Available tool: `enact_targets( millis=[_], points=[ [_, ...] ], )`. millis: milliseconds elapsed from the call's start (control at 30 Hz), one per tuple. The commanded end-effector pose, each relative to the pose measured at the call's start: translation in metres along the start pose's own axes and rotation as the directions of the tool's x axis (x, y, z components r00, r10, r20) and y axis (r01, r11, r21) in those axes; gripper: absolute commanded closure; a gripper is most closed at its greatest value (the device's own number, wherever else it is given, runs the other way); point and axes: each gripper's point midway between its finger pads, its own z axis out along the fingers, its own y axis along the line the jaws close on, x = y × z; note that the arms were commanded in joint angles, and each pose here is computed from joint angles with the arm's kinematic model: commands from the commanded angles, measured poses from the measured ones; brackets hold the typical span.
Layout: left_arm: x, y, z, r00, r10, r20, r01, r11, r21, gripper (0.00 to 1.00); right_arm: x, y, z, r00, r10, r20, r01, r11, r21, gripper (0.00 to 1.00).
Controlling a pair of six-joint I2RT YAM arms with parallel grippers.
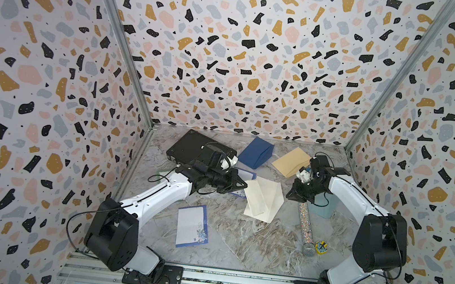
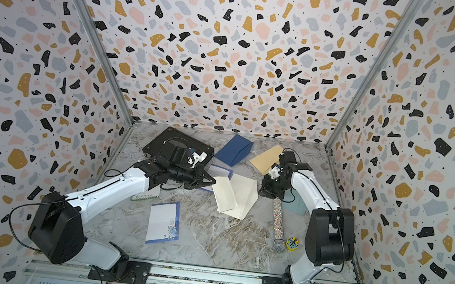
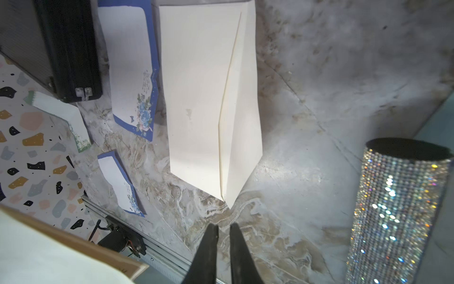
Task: Take the letter paper out of the envelope
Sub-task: Place the envelope at the center of the board, then unfold the letter paper.
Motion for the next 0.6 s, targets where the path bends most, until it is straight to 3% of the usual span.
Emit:
enact_targets(
  millis=[0, 133, 333, 433, 567],
  points=[
    [-0.013, -0.026, 0.000, 0.998, 0.055, 0.015, -0.056, 0.996, 0.067, 1.00, -0.002, 0.028, -0.034, 0.991, 0.026, 0.129, -0.012, 0.994, -0.106, 0.74],
    [-0.024, -0.040, 0.002, 0.999, 0.033, 0.012, -0.034, 0.994, 0.104, 1.00, 0.004, 0.057, -0.050, 0.977, 0.125, 0.172, -0.067, 0.948, -0.312, 0.61],
    [-0.039, -0.058, 0.005, 1.000, 0.011, 0.024, -0.015, 0.986, 0.167, 1.00, 0.008, 0.077, -0.048, 0.959, 0.259, 0.113, -0.163, 0.833, -0.529, 0.47],
    [-0.044, -0.062, 0.007, 1.000, 0.001, 0.027, -0.006, 0.983, 0.184, 1.00, 0.001, 0.087, -0.051, 0.947, 0.307, 0.094, -0.183, 0.758, -0.626, 0.44],
    [-0.049, -0.064, 0.010, 0.999, -0.009, 0.032, 0.003, 0.980, 0.198, 1.00, 0.001, 0.094, -0.054, 0.945, 0.323, 0.057, -0.201, 0.706, -0.679, 0.45]
  ],
)
